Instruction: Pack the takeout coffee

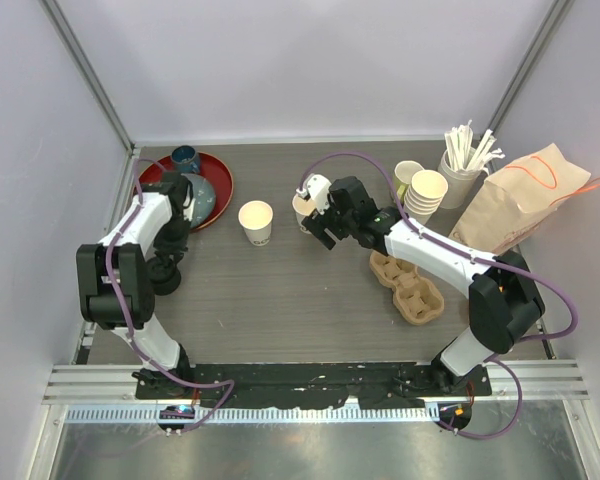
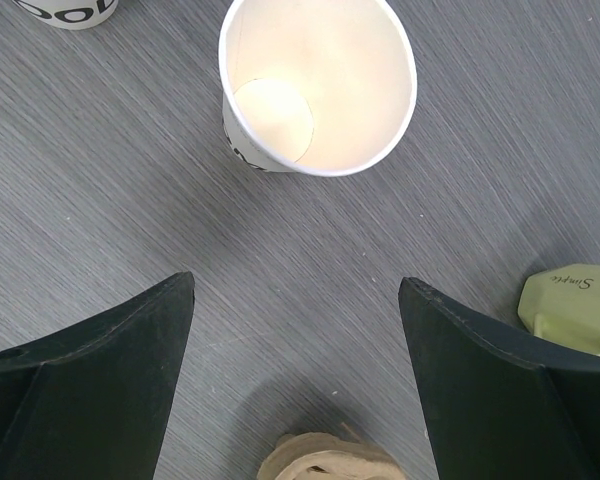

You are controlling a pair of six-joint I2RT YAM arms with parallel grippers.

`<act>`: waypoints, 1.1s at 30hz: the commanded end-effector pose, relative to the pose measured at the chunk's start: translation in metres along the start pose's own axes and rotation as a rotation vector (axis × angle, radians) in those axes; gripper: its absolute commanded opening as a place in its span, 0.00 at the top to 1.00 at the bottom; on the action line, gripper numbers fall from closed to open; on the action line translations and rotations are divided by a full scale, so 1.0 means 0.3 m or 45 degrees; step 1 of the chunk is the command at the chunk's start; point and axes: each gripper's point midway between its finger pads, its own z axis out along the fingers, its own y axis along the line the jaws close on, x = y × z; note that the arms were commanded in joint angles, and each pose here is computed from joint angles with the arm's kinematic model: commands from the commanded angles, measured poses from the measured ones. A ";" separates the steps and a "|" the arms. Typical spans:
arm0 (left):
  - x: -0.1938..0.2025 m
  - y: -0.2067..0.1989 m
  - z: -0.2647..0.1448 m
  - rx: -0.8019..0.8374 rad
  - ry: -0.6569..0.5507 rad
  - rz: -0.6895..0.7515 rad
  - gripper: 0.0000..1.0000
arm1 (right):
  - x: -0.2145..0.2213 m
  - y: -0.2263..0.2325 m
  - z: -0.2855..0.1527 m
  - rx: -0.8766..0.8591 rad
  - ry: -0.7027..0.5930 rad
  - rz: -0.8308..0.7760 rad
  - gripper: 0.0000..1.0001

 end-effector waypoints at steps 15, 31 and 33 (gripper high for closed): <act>-0.008 0.017 -0.088 0.006 -0.098 -0.035 1.00 | -0.073 -0.040 -0.027 0.042 -0.075 -0.017 0.12; -0.126 -0.047 -0.380 0.192 -0.458 0.037 1.00 | -0.134 -0.058 -0.079 0.025 -0.160 0.076 0.12; -0.166 -0.083 -0.437 0.188 -0.508 0.119 1.00 | -0.160 -0.075 -0.104 0.016 -0.201 0.123 0.12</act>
